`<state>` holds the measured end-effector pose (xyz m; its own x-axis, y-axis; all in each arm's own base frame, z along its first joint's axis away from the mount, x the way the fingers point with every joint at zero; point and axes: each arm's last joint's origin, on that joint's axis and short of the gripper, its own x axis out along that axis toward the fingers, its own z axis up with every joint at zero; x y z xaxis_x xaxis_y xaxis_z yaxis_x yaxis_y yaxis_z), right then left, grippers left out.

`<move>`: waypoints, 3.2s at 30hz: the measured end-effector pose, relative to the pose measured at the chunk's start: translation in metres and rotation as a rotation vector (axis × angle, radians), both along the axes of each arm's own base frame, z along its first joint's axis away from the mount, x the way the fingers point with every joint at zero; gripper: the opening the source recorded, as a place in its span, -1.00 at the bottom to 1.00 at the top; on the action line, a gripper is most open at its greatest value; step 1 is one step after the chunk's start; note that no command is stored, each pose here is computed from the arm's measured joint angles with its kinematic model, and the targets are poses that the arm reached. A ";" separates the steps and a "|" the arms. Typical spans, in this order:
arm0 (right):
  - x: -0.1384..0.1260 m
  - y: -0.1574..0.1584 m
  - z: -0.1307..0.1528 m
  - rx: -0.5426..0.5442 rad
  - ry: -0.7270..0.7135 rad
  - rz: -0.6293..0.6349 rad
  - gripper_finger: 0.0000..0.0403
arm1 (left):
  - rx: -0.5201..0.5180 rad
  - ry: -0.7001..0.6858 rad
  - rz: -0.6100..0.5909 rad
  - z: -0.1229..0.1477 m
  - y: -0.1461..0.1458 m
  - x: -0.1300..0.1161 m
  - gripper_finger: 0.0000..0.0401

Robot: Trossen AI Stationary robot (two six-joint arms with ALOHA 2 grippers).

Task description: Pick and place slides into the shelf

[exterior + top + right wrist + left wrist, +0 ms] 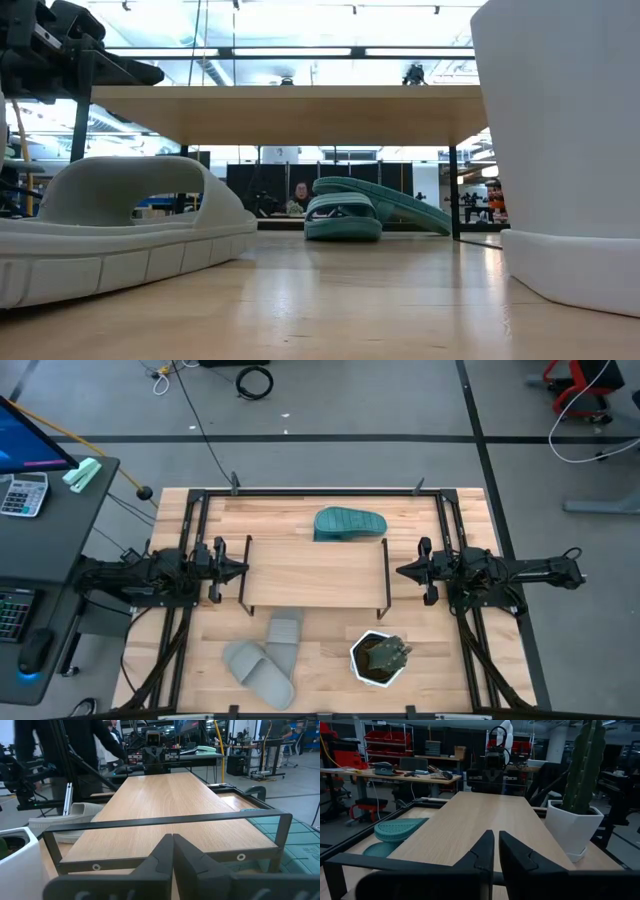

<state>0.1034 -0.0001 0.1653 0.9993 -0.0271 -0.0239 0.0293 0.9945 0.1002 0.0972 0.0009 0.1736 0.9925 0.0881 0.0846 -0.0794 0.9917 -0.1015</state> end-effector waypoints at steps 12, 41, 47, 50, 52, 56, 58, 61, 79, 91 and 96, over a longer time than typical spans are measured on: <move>0.000 0.000 0.000 0.000 0.000 0.000 -0.93 | 0.000 0.000 0.000 0.000 0.000 0.000 -0.83; 0.000 0.000 0.000 0.000 0.000 0.000 -0.93 | 0.000 0.000 0.000 0.000 0.000 0.000 -0.86; 0.000 0.000 0.000 0.000 0.000 0.000 -0.93 | 0.000 0.000 0.000 0.000 0.000 0.000 -0.88; 0.000 0.000 0.000 0.000 0.000 0.000 -0.93 | 0.000 0.000 0.000 0.000 0.000 0.000 -0.86; 0.000 0.000 0.000 0.000 0.001 0.000 -0.93 | 0.000 0.000 0.000 0.000 0.000 0.000 -0.84; 0.000 0.000 0.000 0.000 0.000 0.000 -0.93 | 0.000 0.000 0.000 0.000 0.000 0.000 -0.82; 0.000 0.000 0.000 0.000 0.000 0.000 -0.93 | 0.000 0.000 0.000 0.000 0.000 0.000 -0.83; 0.000 0.000 0.000 0.000 0.000 0.000 -0.93 | 0.000 0.000 0.000 0.000 0.000 0.000 -0.86; 0.000 0.000 0.000 0.000 0.000 0.000 -0.93 | 0.020 0.002 0.002 0.000 0.000 0.000 -0.83; 0.000 0.000 0.000 0.000 0.000 0.000 -0.93 | -0.060 -0.006 -0.005 0.000 0.000 0.000 -0.86; 0.000 0.000 0.000 0.000 0.000 0.000 -0.93 | -0.173 -0.018 -0.015 0.000 0.000 0.000 -0.82</move>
